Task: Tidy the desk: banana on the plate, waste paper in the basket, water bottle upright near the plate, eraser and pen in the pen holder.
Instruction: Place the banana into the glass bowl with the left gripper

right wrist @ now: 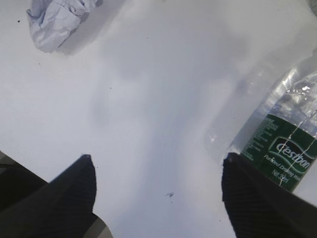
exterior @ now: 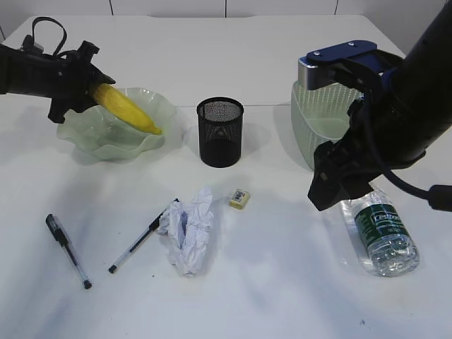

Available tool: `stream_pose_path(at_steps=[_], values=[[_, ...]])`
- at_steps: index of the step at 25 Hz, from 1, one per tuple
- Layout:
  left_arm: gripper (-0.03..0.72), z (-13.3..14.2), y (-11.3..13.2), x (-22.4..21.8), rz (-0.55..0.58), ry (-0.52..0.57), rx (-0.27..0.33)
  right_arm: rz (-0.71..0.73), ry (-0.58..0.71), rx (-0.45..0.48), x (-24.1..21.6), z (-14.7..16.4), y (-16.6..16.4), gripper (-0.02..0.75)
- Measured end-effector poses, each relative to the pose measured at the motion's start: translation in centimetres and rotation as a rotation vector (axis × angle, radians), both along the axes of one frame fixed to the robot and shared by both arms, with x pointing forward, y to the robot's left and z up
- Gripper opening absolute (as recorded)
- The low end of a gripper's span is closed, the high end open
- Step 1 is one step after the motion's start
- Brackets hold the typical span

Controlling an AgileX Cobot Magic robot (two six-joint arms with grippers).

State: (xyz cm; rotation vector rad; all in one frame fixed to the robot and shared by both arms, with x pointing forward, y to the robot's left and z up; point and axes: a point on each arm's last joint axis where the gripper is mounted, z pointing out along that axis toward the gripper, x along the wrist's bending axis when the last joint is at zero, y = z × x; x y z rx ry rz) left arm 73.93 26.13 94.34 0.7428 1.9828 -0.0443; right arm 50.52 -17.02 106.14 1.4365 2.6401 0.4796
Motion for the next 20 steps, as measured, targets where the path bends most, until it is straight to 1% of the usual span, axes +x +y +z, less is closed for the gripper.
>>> stream_pose_path(at_steps=[6, 8, 13, 15, 20], values=[[0.326, -0.21, -0.04, 0.02, 0.000, 0.005, -0.009, 0.001, -0.002, -0.004, 0.01, -0.01, -0.04, 0.588], [0.354, -0.21, -0.04, 0.02, 0.000, 0.005, -0.009, 0.001, -0.002, -0.005, 0.02, -0.01, -0.04, 0.588], [0.458, -0.21, -0.06, 0.01, -0.001, 0.006, -0.010, 0.002, -0.003, -0.007, 0.02, -0.01, -0.05, 0.587], [0.475, -0.21, -0.06, 0.01, -0.001, 0.006, -0.010, 0.002, -0.003, -0.007, 0.02, -0.01, -0.05, 0.588], [0.483, -0.15, -0.08, 0.03, -0.003, 0.004, -0.011, 0.002, -0.003, -0.007, 0.02, -0.01, -0.05, 0.588]])
